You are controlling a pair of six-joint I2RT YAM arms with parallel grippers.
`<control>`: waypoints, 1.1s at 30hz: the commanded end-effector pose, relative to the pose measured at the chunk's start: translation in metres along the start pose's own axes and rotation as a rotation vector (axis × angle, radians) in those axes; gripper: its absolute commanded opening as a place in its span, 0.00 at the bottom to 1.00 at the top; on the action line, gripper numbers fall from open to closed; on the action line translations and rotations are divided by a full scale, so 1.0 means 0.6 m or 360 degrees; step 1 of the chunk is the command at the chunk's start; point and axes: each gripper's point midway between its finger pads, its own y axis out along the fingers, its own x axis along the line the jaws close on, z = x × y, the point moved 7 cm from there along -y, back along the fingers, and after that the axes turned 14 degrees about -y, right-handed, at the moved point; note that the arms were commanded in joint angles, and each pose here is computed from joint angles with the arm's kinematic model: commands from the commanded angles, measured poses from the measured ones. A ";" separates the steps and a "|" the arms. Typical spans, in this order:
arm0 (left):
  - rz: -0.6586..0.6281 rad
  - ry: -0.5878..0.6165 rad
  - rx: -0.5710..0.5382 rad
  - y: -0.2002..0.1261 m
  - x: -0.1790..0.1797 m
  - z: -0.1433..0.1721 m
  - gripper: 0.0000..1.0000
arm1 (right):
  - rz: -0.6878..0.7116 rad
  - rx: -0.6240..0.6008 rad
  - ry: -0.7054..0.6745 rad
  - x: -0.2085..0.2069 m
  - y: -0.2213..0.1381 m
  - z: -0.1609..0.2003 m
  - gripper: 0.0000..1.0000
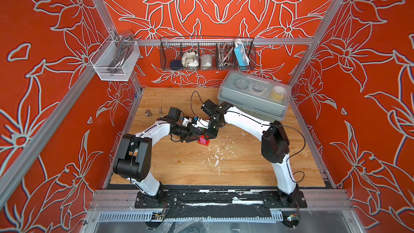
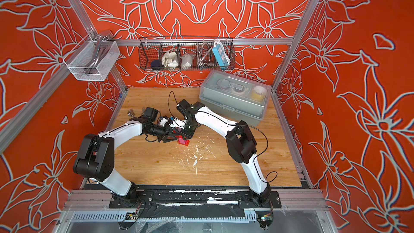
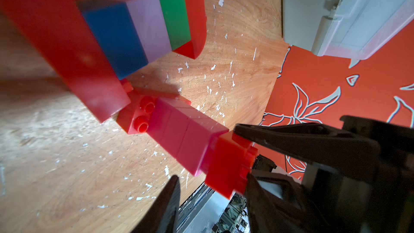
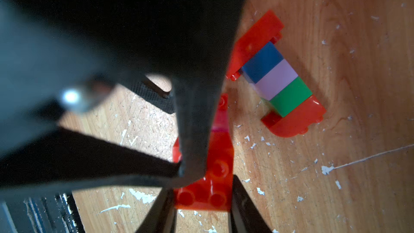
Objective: Assemble the number 1 with lego
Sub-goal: Assemble the lego brick with the lego brick.
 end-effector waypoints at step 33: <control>-0.0592 -0.0259 0.0027 0.025 0.125 0.013 0.31 | 0.0163 -0.0158 0.0047 -0.005 -0.042 -0.022 0.57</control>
